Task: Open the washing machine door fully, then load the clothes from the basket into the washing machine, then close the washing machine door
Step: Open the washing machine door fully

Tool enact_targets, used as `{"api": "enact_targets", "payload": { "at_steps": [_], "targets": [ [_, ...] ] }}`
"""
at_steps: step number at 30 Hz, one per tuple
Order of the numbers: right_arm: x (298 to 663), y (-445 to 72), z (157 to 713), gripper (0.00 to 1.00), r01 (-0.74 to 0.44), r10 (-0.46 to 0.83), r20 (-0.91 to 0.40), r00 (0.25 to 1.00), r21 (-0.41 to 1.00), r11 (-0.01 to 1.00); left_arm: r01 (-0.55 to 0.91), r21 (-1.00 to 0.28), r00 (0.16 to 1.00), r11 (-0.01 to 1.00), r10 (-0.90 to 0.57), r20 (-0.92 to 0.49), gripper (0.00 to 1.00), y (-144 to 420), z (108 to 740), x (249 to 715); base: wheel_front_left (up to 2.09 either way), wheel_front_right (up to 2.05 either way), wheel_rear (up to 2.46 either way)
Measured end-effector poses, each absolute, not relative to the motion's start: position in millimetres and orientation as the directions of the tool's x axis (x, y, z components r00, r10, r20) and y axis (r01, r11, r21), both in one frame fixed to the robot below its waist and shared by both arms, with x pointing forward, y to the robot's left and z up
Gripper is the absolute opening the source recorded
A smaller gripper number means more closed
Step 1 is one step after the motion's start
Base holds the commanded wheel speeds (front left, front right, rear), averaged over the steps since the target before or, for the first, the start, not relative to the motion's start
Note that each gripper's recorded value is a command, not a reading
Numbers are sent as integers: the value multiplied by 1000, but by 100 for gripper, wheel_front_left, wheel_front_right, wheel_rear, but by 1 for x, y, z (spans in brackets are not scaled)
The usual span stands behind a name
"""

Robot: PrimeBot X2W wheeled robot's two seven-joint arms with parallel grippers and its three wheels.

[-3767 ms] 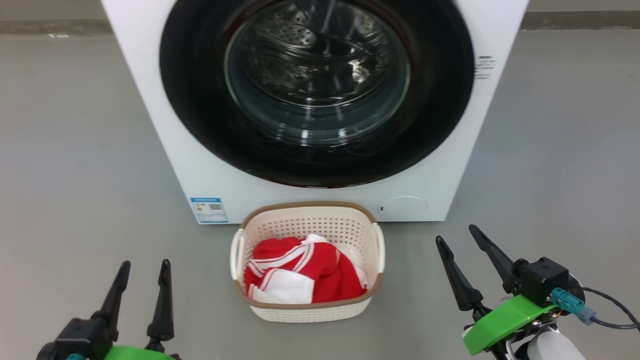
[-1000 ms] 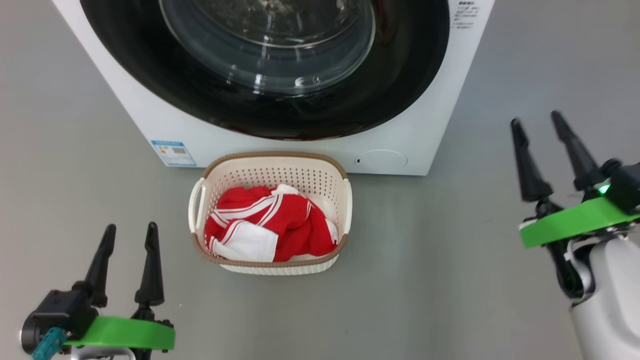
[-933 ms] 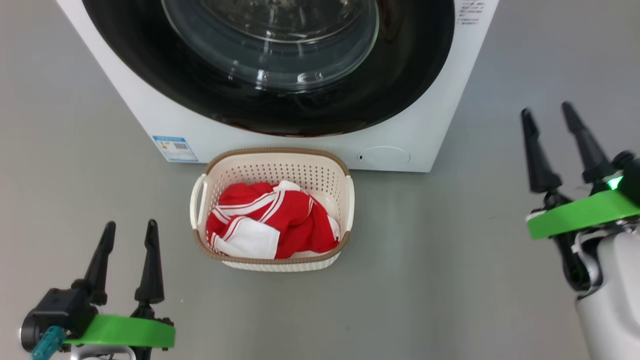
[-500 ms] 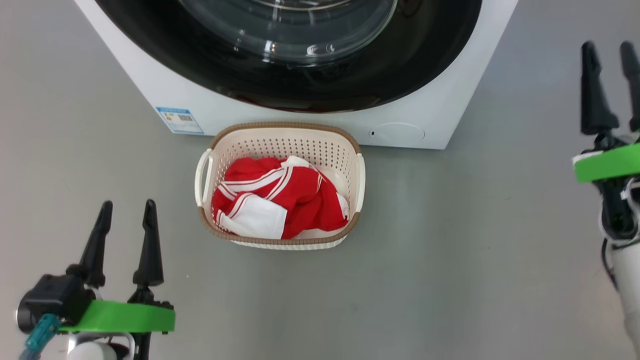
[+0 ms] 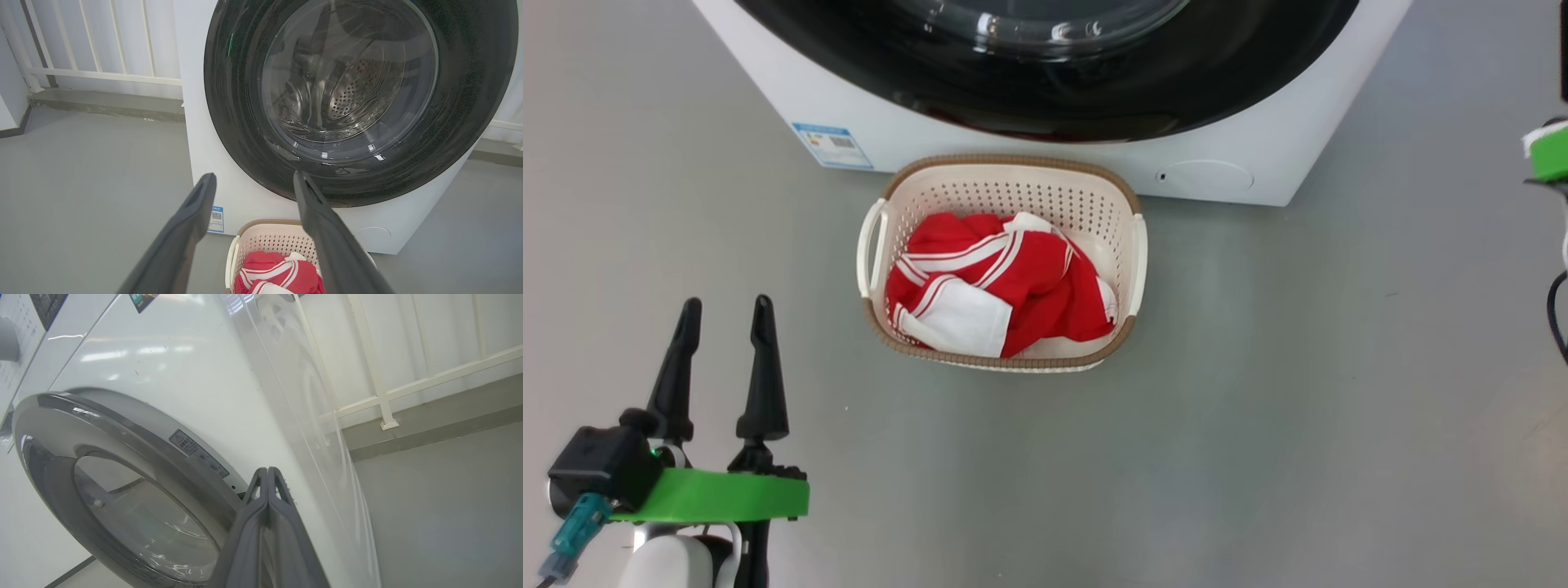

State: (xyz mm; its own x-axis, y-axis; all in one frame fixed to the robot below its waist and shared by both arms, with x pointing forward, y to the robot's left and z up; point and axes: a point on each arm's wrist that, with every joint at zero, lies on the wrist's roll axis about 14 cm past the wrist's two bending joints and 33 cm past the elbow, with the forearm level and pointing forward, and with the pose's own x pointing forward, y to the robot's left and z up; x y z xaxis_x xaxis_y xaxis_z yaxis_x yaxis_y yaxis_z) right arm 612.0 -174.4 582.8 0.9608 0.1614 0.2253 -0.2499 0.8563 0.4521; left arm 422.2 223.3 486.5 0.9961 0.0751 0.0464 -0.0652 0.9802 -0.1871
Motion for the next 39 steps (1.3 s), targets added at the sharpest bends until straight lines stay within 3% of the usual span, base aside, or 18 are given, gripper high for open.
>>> {"api": "enact_targets", "payload": {
  "at_steps": [12, 22, 39],
  "targets": [
    [654, -150, 567, 0, -240, 266, 83, 960, 731, 639, -82, -194, 996, 978, 86, 11, 100, 227, 472, 428, 0, 0, 0],
    [673, -126, 562, 0, -231, 407, 26, 913, 856, 463, -109, -191, 994, 976, 109, -11, 100, 234, 464, 431, 0, 0, 0],
    [694, -90, 548, 0, -195, 558, -61, 828, 901, 387, -138, -192, 990, 972, 133, -38, 100, 241, 452, 434, 0, 0, 0]
  ]
}}
